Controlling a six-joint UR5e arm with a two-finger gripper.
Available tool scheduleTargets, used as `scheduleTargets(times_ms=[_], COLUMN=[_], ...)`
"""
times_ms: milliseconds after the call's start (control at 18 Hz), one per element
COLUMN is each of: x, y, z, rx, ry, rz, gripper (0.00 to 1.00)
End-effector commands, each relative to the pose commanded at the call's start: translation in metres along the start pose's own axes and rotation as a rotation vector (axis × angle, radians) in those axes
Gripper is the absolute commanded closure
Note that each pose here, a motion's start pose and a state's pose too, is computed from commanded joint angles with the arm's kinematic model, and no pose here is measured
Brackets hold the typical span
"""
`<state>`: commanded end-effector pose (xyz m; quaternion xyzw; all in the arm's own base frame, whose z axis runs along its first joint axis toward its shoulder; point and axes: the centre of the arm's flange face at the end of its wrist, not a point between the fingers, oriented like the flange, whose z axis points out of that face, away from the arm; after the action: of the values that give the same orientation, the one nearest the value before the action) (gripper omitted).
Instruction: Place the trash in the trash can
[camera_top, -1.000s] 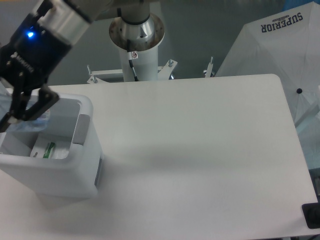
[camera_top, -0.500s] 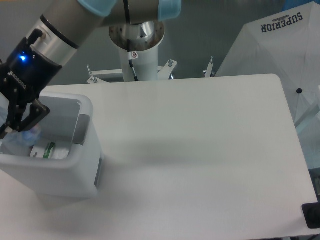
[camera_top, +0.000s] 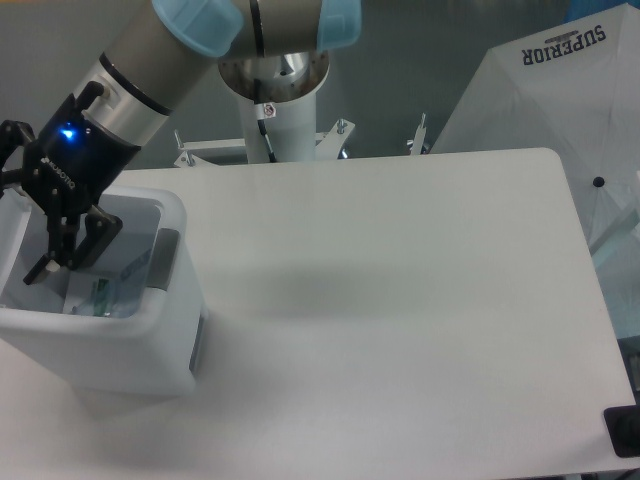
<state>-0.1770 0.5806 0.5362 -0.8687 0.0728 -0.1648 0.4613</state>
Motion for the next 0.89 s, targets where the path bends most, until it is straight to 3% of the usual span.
scheduleTargets(times_ms=[278,556,889], x=[-0.07,-0.145,-0.229], y=[-0.004,0.036,0.1], z=[-0.058,-0.103,-0.129], rx=[0.013,-0.036,-0.23], ry=[-0.186,-0.334,-0.553], rz=[-0.023,-0.044,-0.141], gripper=[0.0,0.0,0.0])
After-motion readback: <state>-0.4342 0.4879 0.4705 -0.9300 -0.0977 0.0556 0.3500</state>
